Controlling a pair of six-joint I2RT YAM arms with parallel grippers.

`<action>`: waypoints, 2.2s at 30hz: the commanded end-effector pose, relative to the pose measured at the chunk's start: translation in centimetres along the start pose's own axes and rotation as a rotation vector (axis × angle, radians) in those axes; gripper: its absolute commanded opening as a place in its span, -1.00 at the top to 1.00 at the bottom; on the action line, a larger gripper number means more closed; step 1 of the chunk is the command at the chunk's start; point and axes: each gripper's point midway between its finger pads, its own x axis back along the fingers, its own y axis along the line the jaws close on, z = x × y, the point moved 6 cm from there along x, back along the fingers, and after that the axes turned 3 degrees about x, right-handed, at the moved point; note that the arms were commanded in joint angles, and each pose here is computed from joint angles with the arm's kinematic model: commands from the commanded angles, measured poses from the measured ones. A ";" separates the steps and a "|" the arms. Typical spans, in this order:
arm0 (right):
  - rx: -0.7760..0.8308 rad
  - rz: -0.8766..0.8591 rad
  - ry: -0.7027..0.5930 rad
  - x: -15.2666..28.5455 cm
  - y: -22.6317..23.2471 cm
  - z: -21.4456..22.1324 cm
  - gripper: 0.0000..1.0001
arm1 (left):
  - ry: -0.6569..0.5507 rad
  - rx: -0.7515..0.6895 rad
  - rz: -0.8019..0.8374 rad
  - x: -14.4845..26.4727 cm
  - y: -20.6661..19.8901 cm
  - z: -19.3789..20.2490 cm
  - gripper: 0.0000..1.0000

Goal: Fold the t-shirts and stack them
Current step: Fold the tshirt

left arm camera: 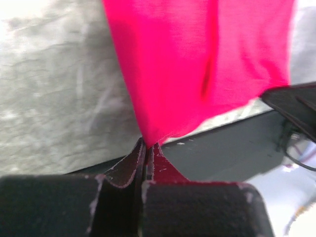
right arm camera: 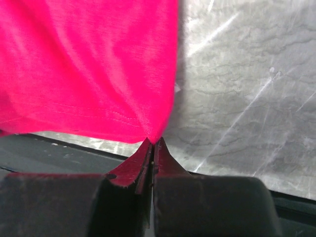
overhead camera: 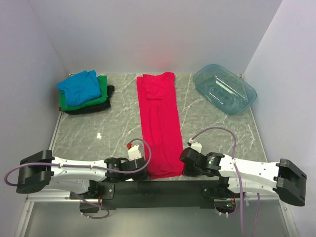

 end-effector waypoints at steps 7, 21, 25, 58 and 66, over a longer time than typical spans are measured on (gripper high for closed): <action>0.035 -0.032 -0.109 2.3 3.3 -3.3 1.00 | 0.007 0.034 0.149 0.9 -2.5 -0.5 0.99; 0.099 0.038 -0.225 1.4 5.2 -8.1 1.00 | -0.118 0.067 0.182 -0.8 -2.3 -6.8 0.99; 0.110 0.065 -0.267 1.1 5.4 -11.3 1.00 | -0.192 0.042 0.150 -1.2 -2.1 -9.9 0.99; 0.151 0.183 -0.321 -5.1 5.8 -30.4 1.00 | -0.343 -0.026 0.115 -7.9 -3.3 -30.8 0.99; 0.129 0.194 -0.319 -6.4 5.4 -33.2 1.00 | -0.348 -0.024 0.073 -9.9 -2.9 -33.5 0.99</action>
